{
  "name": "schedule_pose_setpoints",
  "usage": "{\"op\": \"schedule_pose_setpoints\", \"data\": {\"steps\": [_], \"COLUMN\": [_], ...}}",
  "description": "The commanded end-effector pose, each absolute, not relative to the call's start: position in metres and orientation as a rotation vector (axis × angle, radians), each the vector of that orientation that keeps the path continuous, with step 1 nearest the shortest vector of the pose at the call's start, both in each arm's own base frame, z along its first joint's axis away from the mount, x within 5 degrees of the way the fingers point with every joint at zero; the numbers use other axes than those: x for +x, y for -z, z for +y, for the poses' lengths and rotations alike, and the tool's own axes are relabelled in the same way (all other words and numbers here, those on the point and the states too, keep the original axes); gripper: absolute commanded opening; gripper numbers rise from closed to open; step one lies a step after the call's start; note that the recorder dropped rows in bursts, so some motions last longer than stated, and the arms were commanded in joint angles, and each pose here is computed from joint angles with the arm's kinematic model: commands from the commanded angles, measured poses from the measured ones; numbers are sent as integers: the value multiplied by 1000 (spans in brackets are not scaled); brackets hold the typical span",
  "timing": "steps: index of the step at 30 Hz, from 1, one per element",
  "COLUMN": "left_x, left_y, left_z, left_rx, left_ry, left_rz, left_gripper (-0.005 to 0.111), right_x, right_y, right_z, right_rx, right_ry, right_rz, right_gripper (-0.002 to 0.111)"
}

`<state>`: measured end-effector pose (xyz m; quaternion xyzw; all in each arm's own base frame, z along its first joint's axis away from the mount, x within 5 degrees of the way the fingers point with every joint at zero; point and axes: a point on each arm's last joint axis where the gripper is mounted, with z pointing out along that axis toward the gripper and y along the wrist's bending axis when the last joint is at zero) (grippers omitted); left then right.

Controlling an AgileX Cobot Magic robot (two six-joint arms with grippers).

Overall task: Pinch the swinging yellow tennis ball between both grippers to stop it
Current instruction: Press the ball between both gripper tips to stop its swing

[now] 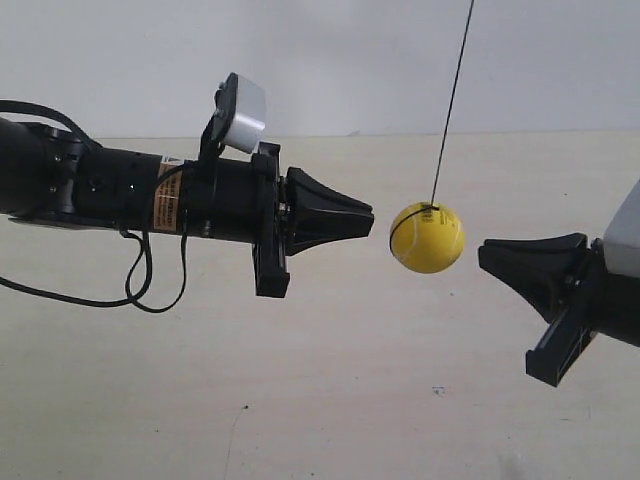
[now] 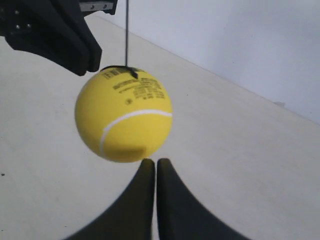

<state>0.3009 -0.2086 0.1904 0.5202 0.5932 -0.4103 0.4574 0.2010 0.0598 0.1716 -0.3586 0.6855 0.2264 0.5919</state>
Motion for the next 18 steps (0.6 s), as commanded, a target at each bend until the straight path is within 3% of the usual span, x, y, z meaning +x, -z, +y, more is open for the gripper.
{"op": "schedule_pose_setpoints", "data": {"steps": [1, 18], "left_x": [300, 290], "left_y": [-192, -192], "left_z": [-209, -230], "left_rx": [1283, 1318], "left_ry": [1036, 1015], "left_rz": [1446, 1410], "left_gripper": [5, 5], "right_x": [199, 198], "right_y": [-175, -176], "right_z": [59, 60], "right_rx": [-844, -846], "right_ry": [-522, -531], "right_rz": [1598, 1580], "right_gripper": [0, 0]}}
